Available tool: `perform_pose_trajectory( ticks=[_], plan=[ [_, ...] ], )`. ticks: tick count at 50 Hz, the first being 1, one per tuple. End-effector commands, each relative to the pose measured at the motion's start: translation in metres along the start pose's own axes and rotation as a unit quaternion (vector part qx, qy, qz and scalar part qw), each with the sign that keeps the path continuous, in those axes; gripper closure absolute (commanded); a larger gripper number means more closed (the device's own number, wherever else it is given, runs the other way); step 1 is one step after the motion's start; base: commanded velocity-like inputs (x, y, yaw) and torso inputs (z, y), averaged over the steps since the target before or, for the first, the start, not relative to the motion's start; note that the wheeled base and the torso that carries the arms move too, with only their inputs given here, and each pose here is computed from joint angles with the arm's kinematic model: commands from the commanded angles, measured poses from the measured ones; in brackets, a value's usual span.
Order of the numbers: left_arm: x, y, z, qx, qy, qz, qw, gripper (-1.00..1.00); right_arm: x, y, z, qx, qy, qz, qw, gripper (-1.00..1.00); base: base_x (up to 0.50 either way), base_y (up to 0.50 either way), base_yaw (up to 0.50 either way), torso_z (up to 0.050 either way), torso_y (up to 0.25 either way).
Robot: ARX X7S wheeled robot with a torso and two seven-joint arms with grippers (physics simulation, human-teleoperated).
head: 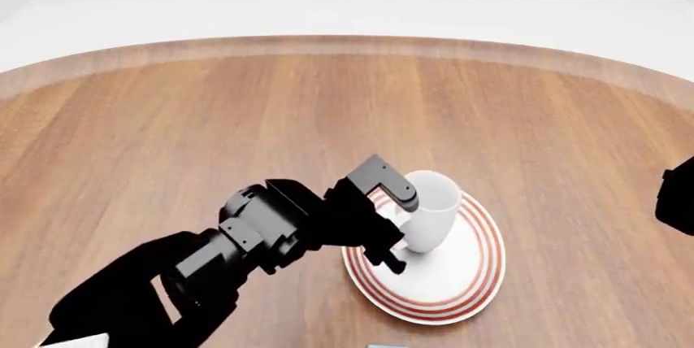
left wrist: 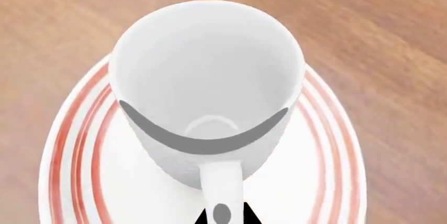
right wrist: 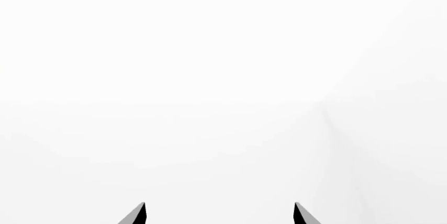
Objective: Pick up the white mug and put it on the plate, and put the chocolate pudding to the right of the plate.
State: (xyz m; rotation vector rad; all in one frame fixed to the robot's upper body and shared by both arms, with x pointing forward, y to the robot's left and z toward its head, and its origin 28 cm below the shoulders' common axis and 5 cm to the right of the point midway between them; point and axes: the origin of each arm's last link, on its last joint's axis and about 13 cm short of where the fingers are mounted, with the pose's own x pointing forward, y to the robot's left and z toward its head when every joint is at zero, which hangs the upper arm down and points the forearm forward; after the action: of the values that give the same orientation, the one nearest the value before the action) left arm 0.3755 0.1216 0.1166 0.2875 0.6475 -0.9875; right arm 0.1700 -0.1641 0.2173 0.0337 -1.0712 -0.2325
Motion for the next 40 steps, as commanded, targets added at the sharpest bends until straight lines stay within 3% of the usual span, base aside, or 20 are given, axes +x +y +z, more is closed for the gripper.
perform_pose_trajectory(
  ticks=[1,19,20,40],
  plan=[
    [0.004,-0.003,0.004,0.005,-0.002,-0.004,1.0,1.0,0.0,-0.003,0.0,-0.011,-0.009,-0.001,1.0,-1.0,0.0,0.0,0.0,0.0,0.0],
    [0.009,-0.005,-0.006,0.012,0.004,0.002,1.0,1.0,0.0,-0.002,0.0,-0.011,-0.008,0.0,1.0,-1.0,0.0,0.0,0.0,0.0,0.0],
    [0.009,-0.005,-0.007,0.016,0.005,0.004,1.0,-1.0,0.0,-0.002,0.0,-0.011,-0.009,0.0,1.0,-1.0,0.0,0.0,0.0,0.0,0.0],
    [0.009,-0.005,-0.009,0.024,0.015,0.013,1.0,-1.0,0.001,-0.001,0.001,-0.011,-0.01,-0.001,1.0,-1.0,0.0,0.0,0.0,0.0,0.0]
  ],
)
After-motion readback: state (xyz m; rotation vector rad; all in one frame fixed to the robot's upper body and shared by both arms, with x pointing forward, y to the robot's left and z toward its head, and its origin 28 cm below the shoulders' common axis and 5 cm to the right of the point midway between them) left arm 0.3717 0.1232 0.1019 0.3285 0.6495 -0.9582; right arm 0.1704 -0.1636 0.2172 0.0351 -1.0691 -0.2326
